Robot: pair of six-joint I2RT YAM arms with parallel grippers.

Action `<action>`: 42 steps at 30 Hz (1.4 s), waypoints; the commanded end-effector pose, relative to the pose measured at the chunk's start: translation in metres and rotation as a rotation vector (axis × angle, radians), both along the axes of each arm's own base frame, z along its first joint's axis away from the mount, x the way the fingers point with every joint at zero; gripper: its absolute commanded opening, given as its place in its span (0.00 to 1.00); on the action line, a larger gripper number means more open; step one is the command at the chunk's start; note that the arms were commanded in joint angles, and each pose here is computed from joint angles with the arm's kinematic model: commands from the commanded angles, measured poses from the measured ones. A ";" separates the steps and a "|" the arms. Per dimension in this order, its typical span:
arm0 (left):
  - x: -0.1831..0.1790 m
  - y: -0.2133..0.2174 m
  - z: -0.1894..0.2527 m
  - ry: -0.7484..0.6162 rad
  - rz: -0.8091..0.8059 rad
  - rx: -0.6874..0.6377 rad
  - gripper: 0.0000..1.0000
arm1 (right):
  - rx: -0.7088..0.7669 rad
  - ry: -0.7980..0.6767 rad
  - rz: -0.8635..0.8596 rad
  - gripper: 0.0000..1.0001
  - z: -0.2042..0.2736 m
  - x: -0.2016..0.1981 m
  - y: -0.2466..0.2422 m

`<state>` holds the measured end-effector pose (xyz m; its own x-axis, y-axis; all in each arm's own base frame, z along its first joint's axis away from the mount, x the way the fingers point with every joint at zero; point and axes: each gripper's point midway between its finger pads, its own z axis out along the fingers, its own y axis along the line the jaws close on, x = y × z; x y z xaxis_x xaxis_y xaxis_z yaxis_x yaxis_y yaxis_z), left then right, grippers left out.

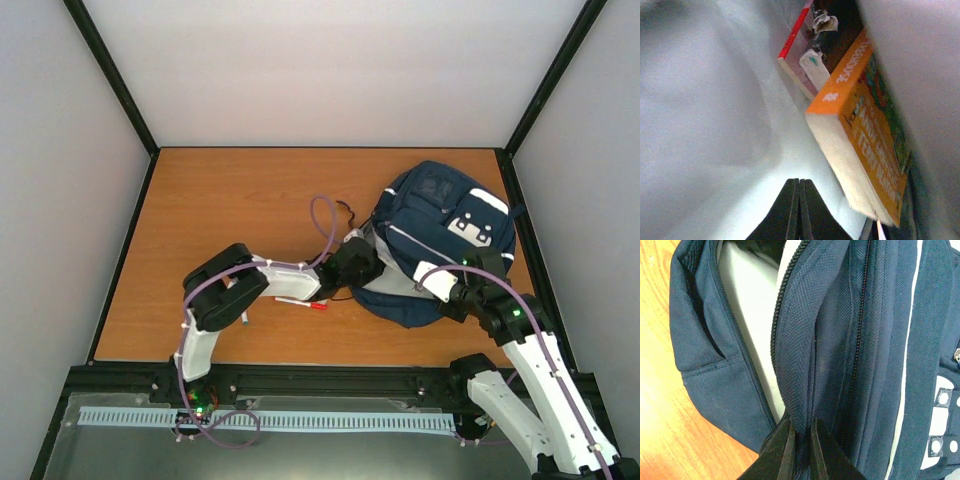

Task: Pack the student bag
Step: Place the book in the student bag, then adjust the student bag at the center of the board.

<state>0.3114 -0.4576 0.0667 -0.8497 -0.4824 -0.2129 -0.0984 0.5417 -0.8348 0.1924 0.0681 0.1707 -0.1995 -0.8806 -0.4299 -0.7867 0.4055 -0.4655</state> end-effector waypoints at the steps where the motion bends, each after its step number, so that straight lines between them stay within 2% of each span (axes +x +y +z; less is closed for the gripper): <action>1: -0.015 0.020 0.050 -0.077 -0.053 0.049 0.03 | -0.002 0.016 0.009 0.07 -0.007 -0.011 -0.001; 3: -0.023 0.042 0.053 -0.107 -0.074 0.161 0.15 | -0.002 0.022 0.006 0.07 -0.009 -0.012 -0.002; 7: -0.034 0.075 0.067 -0.176 -0.119 0.316 0.55 | -0.013 0.046 0.009 0.09 -0.019 -0.015 -0.003; 9: -0.038 0.089 0.065 -0.179 -0.128 0.371 0.61 | -0.023 0.063 0.012 0.14 -0.025 -0.017 -0.004; 12: -0.039 0.112 0.062 -0.176 -0.101 0.439 0.70 | -0.020 0.082 0.018 0.32 -0.028 -0.021 -0.003; 16: -0.033 0.126 0.056 -0.151 -0.104 0.433 0.83 | 0.028 0.105 0.034 0.51 -0.018 -0.029 0.004; 21: -0.016 0.122 0.052 -0.116 -0.189 0.411 0.88 | 0.061 0.092 -0.056 0.64 -0.003 -0.017 0.001; 25: -0.001 0.113 0.046 -0.095 -0.269 0.428 0.87 | 0.038 0.100 -0.131 0.69 -0.010 -0.006 -0.007; 30: 0.015 0.100 0.037 -0.069 -0.329 0.436 0.76 | 0.036 0.101 -0.246 0.72 -0.017 0.014 -0.022; 35: 0.025 0.087 0.022 -0.034 -0.356 0.443 0.69 | 0.040 0.097 -0.391 0.73 -0.016 0.044 -0.040; 42: 0.032 0.071 0.001 0.014 -0.382 0.430 0.57 | 0.047 0.169 -0.595 0.73 -0.034 0.078 -0.075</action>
